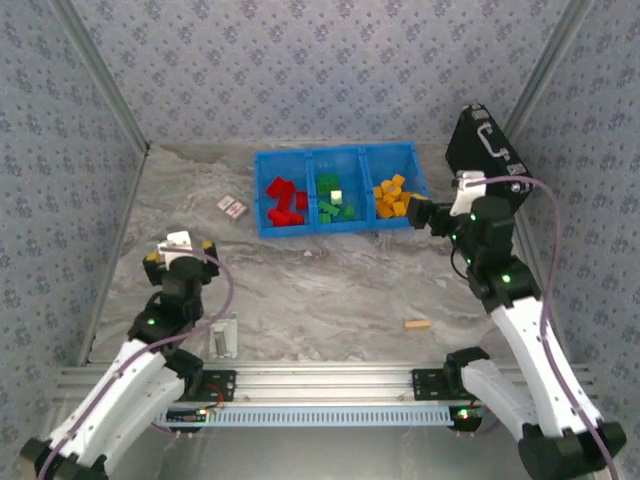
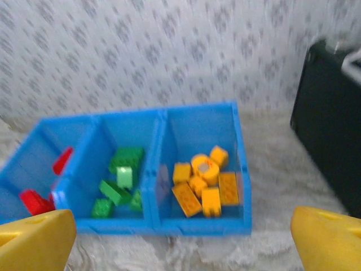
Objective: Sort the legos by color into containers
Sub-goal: Reset both arms
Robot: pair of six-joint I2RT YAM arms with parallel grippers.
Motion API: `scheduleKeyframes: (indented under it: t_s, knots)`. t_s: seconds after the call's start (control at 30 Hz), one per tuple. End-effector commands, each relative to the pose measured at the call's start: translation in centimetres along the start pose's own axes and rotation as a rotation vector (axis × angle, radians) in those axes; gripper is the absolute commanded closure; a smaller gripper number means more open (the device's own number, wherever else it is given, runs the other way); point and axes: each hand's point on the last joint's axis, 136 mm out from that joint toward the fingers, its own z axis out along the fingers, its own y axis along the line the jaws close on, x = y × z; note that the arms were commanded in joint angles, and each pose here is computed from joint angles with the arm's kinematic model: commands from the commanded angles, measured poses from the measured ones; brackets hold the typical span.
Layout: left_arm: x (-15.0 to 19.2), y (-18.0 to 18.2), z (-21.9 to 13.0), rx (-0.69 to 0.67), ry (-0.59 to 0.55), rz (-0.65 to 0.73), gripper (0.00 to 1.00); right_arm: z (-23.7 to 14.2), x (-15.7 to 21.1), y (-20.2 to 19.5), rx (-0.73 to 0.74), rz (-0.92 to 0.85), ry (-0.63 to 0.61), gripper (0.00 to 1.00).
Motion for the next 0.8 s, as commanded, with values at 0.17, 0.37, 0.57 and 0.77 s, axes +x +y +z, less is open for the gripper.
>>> scheduleKeyframes:
  t_s: [0.17,0.37,0.57,0.77]
  knots:
    - [0.8,0.5,4.5,0.088,-0.222,-0.076,0.0,-3.6,5.6,-0.4,0.04,-0.033,0.034,0.01]
    - [1.7,1.9,8.3,0.074,-0.167,-0.166,0.0,-3.3,10.5,-0.9,0.072,-0.026,0.014,0.01]
    - [3.0,-2.2,13.1,0.19,-0.057,-0.092,0.0,-2.8,10.9,0.6,0.003,-0.058,-0.118,0.01]
    - [4.1,-3.1,15.1,0.191,0.025,-0.06,0.0,-1.9,12.0,0.0,0.04,-0.109,-0.154,0.01]
